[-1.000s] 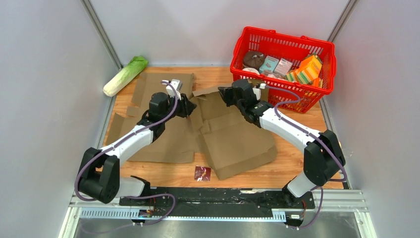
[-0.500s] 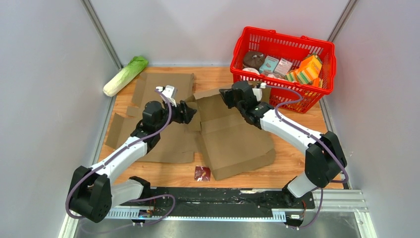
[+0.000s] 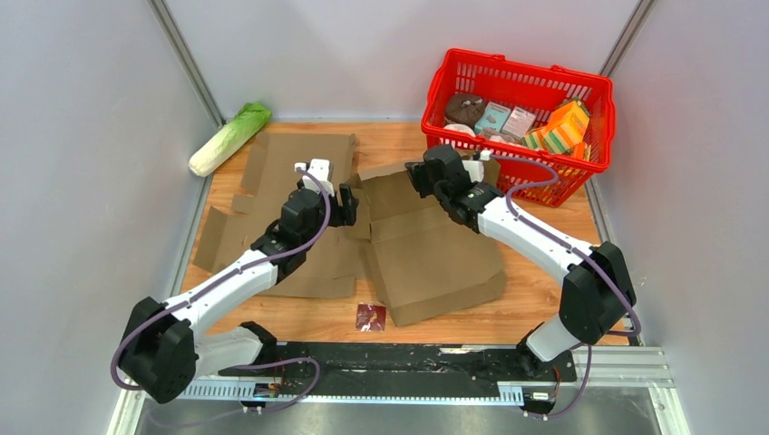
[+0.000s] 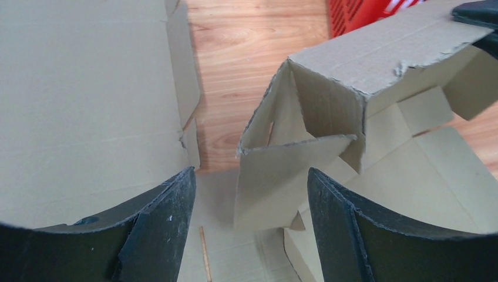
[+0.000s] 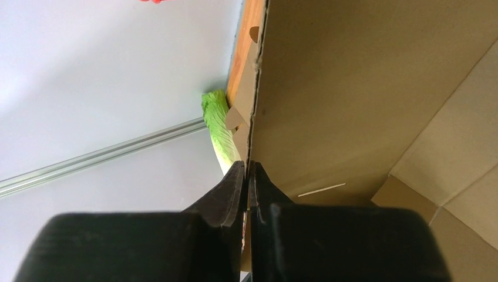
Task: Fold the paper box
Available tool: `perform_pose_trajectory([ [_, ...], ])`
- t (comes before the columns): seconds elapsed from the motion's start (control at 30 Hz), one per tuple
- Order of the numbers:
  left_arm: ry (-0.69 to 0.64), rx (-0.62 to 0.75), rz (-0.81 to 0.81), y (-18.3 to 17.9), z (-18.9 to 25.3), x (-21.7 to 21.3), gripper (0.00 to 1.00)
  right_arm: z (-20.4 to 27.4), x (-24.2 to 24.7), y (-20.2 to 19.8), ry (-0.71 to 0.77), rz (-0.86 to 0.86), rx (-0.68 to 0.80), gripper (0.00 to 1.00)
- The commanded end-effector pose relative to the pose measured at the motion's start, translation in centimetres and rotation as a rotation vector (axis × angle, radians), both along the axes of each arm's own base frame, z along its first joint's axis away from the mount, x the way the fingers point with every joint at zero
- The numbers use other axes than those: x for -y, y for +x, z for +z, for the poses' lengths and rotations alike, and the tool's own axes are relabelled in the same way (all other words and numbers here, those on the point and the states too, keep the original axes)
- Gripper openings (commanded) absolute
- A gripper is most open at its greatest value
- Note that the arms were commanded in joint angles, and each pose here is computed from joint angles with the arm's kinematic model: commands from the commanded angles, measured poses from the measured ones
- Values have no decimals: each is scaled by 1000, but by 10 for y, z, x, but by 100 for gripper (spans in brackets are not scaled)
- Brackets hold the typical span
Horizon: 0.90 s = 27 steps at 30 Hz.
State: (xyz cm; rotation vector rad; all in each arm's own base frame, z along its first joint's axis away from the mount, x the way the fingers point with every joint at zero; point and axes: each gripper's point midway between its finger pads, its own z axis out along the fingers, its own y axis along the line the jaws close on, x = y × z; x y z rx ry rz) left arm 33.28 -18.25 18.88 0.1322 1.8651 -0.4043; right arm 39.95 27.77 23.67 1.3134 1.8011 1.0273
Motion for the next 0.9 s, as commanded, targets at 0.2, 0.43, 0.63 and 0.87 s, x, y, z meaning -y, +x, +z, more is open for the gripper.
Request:
perform_pose_trajectory([
  [0.2,21,64,129,16,13,15,79,21,-1,9,50,-86,-4,7],
  [0.43,-22,75,91,4,4,23,80,25,-1,11,56,-94,5,6],
  [0.63,-2,-3,154,15,-7,25,80,27,-8,10,77,-77,5,5],
  [0.87,12,-9,185,24,-11,33,81,29,-10,10,77,-79,6,5],
])
